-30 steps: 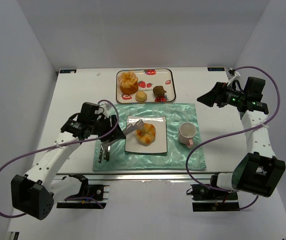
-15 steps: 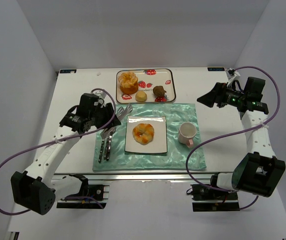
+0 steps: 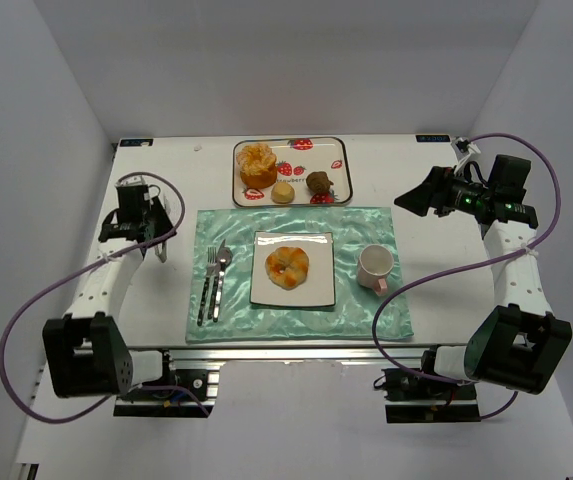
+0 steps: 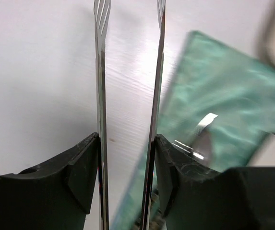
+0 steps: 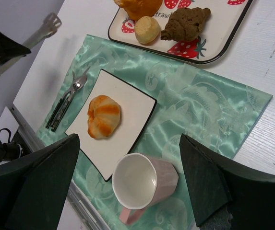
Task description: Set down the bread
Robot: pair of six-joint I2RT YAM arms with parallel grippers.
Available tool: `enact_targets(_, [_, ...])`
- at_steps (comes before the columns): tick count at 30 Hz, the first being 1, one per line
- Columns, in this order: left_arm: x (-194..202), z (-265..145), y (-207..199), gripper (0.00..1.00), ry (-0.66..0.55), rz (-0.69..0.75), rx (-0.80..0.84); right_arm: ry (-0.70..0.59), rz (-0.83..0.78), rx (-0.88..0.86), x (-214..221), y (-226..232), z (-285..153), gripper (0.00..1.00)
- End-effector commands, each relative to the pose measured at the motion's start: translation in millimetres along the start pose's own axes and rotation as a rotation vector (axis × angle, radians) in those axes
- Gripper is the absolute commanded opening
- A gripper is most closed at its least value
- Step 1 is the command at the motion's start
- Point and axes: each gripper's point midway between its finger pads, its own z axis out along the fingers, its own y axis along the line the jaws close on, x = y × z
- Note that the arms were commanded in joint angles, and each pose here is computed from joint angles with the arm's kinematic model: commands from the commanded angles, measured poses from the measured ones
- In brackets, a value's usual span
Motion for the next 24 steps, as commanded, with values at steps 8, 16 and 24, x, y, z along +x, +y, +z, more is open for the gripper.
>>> enact_targets(8, [23,62,68,0.59,-0.053,0.138,-0.264,-0.021,-0.051,-0.027,-9,15,-8,0.89])
enact_targets(16, [56,91,85,0.66,0.054,0.225,-0.266,-0.012,-0.064,-0.007,-7,8,-7,0.89])
enact_targets(24, [83,103,95,0.72,0.139,0.2,-0.298,-0.013,-0.068,0.003,-10,6,-7,0.89])
